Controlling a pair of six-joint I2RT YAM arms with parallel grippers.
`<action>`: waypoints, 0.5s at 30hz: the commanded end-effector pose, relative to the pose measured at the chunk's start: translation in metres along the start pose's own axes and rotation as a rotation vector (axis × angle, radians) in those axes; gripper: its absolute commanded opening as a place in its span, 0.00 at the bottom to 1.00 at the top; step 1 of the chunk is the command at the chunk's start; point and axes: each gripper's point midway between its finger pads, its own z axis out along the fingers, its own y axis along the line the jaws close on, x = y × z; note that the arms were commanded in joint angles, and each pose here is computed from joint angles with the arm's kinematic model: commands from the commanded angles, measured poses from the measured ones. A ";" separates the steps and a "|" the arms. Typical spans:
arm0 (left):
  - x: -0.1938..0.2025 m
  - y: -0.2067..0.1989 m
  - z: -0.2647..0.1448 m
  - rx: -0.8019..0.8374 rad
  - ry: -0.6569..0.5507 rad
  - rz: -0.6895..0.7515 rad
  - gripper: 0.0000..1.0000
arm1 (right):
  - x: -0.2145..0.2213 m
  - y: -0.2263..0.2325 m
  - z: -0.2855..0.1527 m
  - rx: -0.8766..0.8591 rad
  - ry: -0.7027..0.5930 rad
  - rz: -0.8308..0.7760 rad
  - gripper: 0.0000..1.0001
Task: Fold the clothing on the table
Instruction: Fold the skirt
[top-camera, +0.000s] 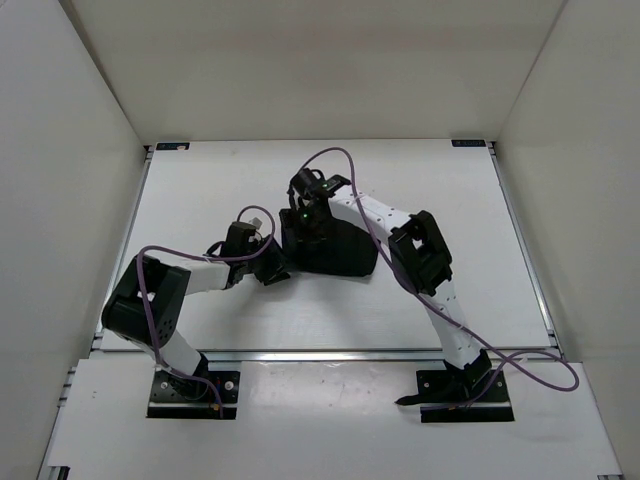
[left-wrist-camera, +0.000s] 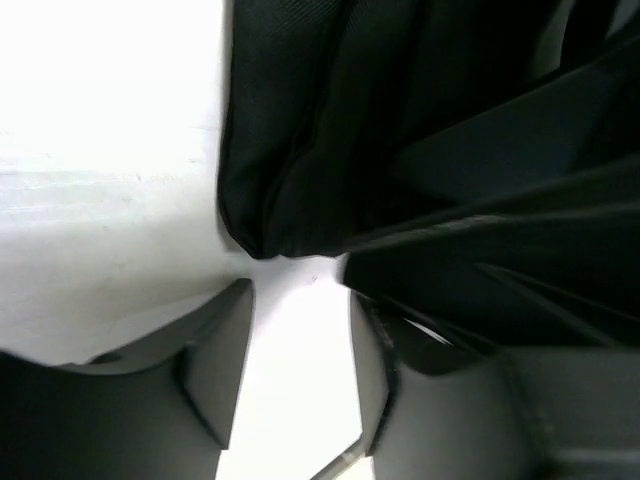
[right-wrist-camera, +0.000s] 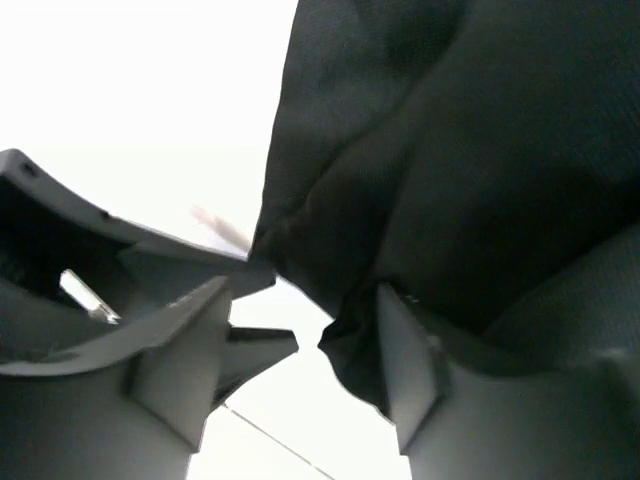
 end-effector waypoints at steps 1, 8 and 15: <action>0.017 0.031 -0.007 -0.110 0.034 -0.046 0.57 | -0.009 0.028 -0.058 -0.013 -0.052 -0.053 0.63; 0.007 0.021 -0.038 -0.125 -0.022 -0.057 0.69 | -0.009 0.013 -0.138 0.142 -0.165 -0.076 0.99; -0.010 0.023 -0.087 -0.145 -0.114 -0.025 0.72 | 0.039 -0.049 -0.180 0.153 -0.216 0.016 0.99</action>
